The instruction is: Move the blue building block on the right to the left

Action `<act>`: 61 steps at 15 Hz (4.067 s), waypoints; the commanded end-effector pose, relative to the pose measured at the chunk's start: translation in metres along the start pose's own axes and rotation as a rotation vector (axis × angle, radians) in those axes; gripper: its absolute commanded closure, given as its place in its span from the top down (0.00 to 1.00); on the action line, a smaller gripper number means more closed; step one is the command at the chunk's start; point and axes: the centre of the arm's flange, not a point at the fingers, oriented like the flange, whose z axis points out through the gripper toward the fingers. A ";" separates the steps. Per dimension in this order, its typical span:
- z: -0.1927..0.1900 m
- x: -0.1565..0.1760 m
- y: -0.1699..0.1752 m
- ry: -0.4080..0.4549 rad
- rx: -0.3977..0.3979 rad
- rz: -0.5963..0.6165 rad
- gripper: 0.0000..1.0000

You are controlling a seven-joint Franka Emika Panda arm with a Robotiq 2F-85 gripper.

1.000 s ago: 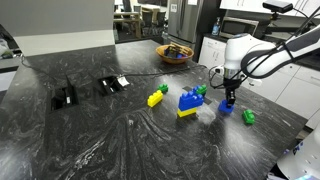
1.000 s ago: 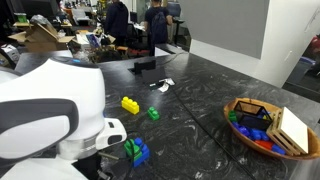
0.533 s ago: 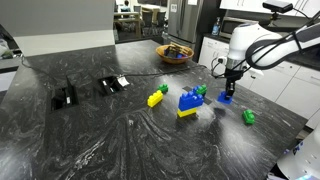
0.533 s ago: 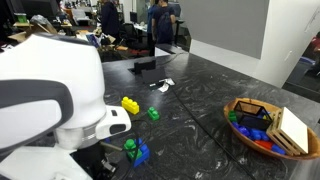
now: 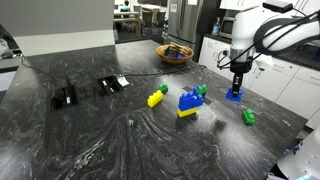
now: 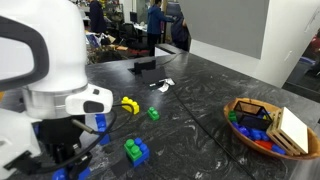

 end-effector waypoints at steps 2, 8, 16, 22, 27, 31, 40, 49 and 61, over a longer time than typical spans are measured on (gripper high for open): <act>-0.009 0.017 -0.036 -0.126 0.043 0.113 0.10; 0.001 0.035 -0.063 -0.149 0.116 0.209 0.10; 0.005 0.031 -0.062 -0.142 0.098 0.190 0.35; 0.002 0.024 -0.079 -0.131 0.103 0.350 0.10; 0.010 0.020 -0.122 -0.150 0.030 0.464 0.10; 0.015 0.020 -0.142 -0.143 0.026 0.450 0.10; 0.014 0.018 -0.147 -0.148 0.004 0.409 0.10; 0.020 0.034 -0.163 -0.023 0.149 0.892 0.10; 0.066 0.048 -0.169 -0.042 0.071 1.121 0.10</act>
